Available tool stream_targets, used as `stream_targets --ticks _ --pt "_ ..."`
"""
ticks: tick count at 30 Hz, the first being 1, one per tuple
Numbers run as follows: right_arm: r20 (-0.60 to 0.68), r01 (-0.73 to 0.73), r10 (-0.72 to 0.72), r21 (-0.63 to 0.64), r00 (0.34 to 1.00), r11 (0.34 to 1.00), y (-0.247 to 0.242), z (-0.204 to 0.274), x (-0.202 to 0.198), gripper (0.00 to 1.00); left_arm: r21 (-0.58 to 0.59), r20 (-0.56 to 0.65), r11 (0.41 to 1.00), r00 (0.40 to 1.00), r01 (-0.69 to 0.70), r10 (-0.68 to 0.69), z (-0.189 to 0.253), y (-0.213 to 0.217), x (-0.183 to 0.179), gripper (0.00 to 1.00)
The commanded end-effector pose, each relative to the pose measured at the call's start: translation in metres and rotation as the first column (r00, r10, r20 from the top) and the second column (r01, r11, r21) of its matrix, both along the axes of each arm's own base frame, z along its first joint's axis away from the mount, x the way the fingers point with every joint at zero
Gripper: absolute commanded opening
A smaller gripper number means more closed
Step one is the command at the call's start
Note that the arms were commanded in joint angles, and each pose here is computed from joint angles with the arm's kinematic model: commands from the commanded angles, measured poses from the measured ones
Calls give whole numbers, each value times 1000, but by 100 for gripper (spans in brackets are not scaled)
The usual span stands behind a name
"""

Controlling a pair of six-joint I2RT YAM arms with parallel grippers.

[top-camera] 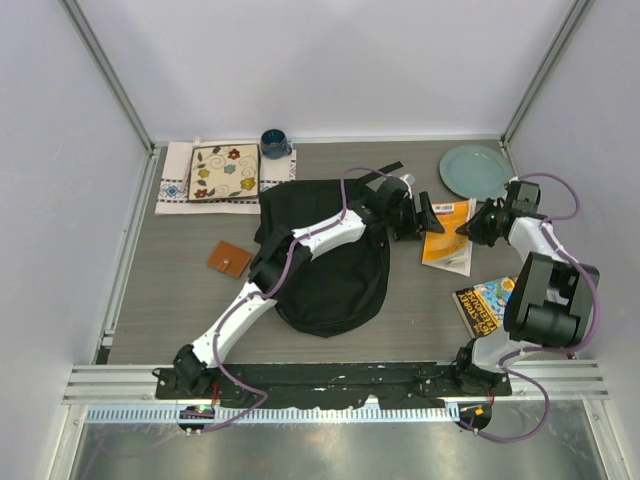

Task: Pack the student bag
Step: Pick up the book from the center of the board.

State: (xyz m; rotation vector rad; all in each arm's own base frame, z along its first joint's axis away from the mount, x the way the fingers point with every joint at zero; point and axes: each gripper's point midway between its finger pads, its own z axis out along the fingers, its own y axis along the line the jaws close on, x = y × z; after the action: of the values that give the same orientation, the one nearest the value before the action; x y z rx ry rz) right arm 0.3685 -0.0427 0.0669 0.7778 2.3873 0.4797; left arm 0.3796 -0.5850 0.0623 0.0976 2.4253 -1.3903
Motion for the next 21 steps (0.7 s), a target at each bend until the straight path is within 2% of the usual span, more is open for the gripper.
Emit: stream_targets --ticks 1,2,3,5,6,7,9,12,14,18,19,20,21 --pt "178 37 -27 -56 984 998 -5 94 3 0 -5 98 998 993 60 -59 68 4 -25 88" --pt "194 45 -35 -49 980 998 -7 105 0 0 -2 119 999 992 50 -49 80 9 -25 91" --pt "232 45 -32 -51 972 998 -7 123 0 0 -35 174 999 984 30 -24 120 16 -24 99" --pt "290 28 -13 -47 957 999 1 151 -8 0 -33 194 999 981 13 -7 131 31 -27 100" --pt "314 26 -13 -36 949 999 5 160 -10 0 -90 251 996 968 2 20 178 42 -30 100" --pt "334 24 -14 -26 943 999 8 167 -14 0 -58 269 998 963 -13 28 174 53 -31 99" --pt "403 -4 6 -7 915 1000 20 190 -24 0 -67 326 997 944 -31 51 217 76 -43 99" --pt "497 -76 43 45 867 996 43 221 -39 0 -29 364 998 929 -57 63 227 106 -57 100" --pt "542 -116 60 70 839 991 56 239 -50 0 -41 394 993 911 -110 118 242 134 -68 99" --pt "577 -166 93 75 811 983 70 252 -70 0 -65 433 977 876 -205 212 256 182 -85 100" --pt "584 -183 107 73 805 980 76 254 -73 0 -41 435 975 874 -220 216 247 192 -88 99" --pt "578 -195 117 75 807 978 80 253 -77 0 -50 458 962 850 -267 260 262 210 -91 100" --pt "585 -208 126 75 801 975 85 254 -81 0 -26 470 959 843 -283 262 258 220 -94 100"
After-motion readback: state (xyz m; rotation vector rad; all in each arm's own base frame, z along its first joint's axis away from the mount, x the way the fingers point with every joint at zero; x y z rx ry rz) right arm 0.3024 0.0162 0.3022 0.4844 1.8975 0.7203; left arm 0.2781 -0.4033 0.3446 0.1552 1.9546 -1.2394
